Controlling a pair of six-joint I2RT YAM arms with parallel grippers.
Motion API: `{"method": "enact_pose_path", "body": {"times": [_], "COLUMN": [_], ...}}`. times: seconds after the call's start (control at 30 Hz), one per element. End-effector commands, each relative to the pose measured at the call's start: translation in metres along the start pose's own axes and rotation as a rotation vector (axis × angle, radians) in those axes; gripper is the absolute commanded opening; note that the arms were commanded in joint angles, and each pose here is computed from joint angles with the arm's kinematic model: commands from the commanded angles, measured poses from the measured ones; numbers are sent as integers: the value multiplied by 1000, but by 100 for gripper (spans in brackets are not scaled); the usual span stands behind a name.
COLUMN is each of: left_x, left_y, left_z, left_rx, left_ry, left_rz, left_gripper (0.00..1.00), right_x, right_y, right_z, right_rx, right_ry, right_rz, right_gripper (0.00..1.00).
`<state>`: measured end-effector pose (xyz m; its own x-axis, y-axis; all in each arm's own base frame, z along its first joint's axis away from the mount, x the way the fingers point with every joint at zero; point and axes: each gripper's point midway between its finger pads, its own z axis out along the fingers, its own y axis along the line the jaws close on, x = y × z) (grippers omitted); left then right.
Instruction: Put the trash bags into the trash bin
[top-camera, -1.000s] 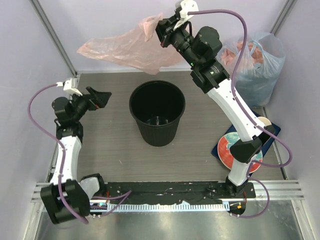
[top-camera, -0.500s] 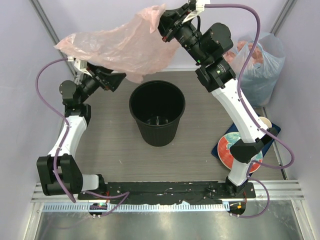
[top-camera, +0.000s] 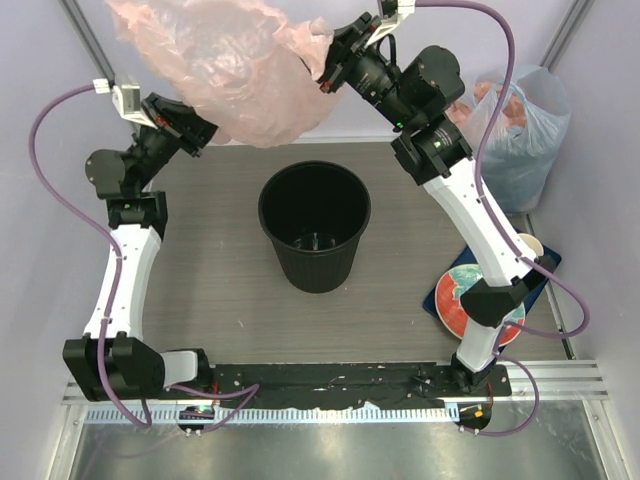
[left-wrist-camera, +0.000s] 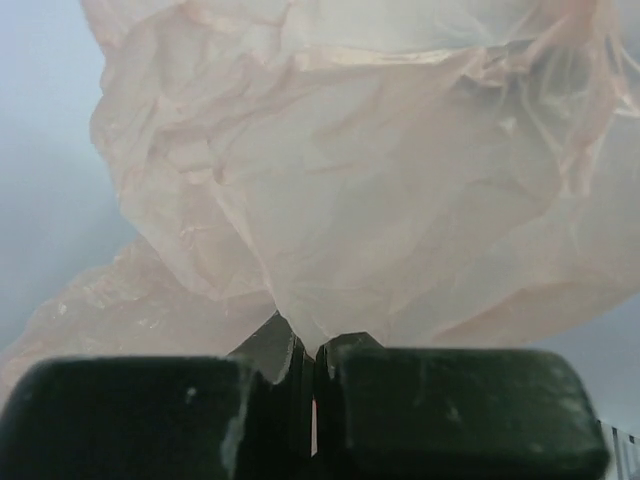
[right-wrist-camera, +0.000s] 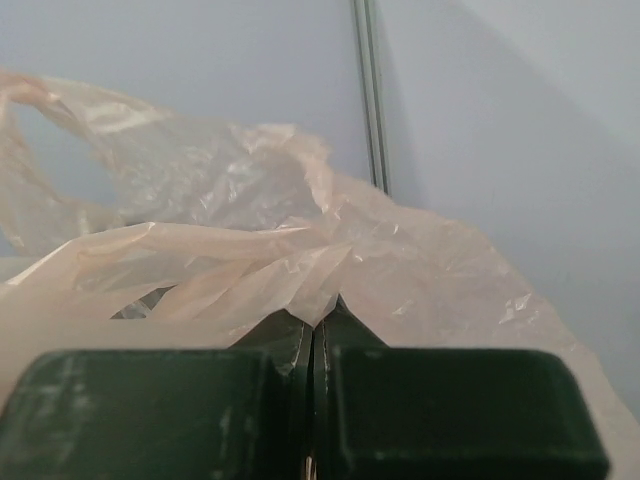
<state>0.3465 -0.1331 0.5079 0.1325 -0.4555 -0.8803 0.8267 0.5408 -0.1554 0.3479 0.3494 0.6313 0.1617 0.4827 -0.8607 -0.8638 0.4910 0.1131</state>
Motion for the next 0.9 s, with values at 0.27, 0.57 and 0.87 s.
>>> {"method": "enact_pose_path", "body": {"times": [0.27,0.57,0.87], "left_x": [-35,14,80], "left_y": [-84,-106,-131], "left_z": [16,27,30], "left_rx": [151,168,144], "left_ry": [68,180,350], "left_rz": [-111,-279,-369], "left_gripper": [0,0,0], "right_x": [-26,18,49], "right_y": [32,9,-8], "right_z": [-76,-132,-162], "right_rx": [42,222,284], "right_ry": [102,252,336], "right_rz": [276,336,420], "right_gripper": [1,1,1]}}
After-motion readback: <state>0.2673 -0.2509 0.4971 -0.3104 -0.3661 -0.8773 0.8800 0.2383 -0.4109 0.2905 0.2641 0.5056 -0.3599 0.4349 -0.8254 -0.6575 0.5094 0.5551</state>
